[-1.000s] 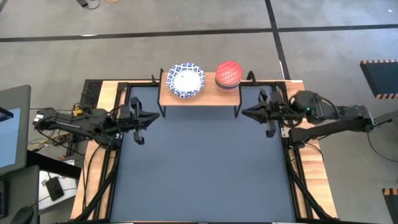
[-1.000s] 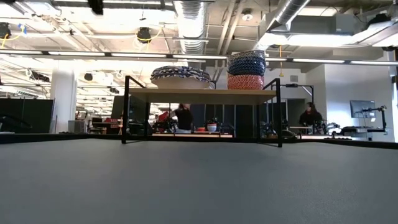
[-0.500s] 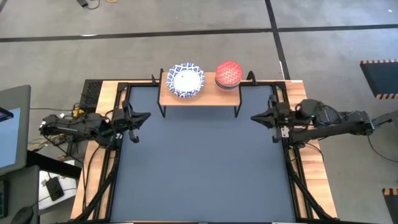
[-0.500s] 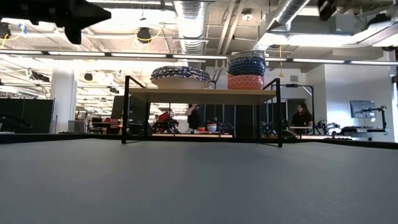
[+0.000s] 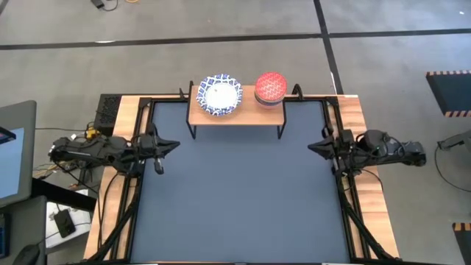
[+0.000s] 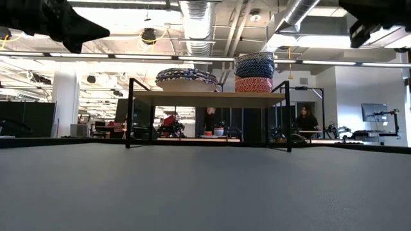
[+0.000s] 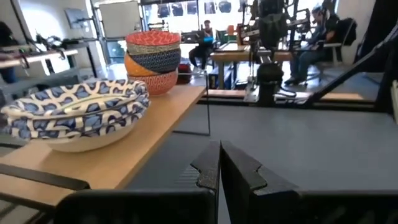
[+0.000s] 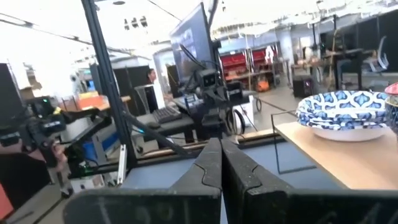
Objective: Place and stack bowls onto a shelf
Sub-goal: Return to Home Position
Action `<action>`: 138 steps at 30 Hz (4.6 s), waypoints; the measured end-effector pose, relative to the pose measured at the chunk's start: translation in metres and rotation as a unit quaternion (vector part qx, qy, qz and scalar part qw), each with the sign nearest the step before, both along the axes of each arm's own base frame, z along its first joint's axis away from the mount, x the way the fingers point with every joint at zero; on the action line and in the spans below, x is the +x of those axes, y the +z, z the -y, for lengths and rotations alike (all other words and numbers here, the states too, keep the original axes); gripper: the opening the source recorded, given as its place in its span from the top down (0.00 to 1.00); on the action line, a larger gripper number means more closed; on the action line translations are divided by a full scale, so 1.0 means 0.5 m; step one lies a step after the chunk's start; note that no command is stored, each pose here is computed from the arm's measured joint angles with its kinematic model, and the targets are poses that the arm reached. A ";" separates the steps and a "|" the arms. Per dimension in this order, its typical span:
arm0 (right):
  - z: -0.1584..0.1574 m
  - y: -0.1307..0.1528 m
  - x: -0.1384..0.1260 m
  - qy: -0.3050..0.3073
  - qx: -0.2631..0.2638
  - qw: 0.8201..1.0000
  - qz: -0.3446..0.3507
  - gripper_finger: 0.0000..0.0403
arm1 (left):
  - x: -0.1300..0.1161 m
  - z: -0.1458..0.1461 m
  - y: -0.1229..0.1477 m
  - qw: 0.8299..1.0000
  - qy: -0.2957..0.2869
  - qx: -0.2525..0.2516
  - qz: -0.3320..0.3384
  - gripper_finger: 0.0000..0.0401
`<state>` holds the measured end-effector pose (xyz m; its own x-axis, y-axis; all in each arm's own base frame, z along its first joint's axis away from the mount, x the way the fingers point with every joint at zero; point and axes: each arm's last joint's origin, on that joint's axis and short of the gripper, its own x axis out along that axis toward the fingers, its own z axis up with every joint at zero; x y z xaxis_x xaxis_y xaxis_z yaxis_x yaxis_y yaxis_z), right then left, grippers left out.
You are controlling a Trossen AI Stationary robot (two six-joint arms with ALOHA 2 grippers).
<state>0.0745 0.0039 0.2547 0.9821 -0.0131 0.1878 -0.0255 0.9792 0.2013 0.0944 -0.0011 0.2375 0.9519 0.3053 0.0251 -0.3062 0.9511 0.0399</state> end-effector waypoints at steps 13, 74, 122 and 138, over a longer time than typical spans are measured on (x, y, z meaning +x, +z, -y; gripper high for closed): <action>0.003 -0.054 0.005 -0.017 -0.035 0.998 -0.048 0.95 | 0.005 0.000 -0.055 0.999 -0.001 -0.012 0.037 1.00; -0.010 -0.160 0.044 0.024 -0.012 0.999 -0.044 0.92 | 0.007 0.008 -0.132 0.995 -0.077 -0.052 0.023 1.00; -0.019 -0.175 0.044 0.053 -0.133 0.987 -0.075 0.92 | 0.003 0.007 -0.129 0.994 -0.080 -0.065 0.039 1.00; -0.014 -0.183 0.050 0.039 -0.158 0.982 -0.099 0.92 | 0.003 0.007 -0.129 0.994 -0.080 -0.065 0.040 1.00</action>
<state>0.0996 0.0108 0.1633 0.9955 0.0914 -0.0242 -0.0934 0.9903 -0.1028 0.0959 -0.0047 0.1732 0.9852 0.1558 0.0721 -0.1478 0.9835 -0.1046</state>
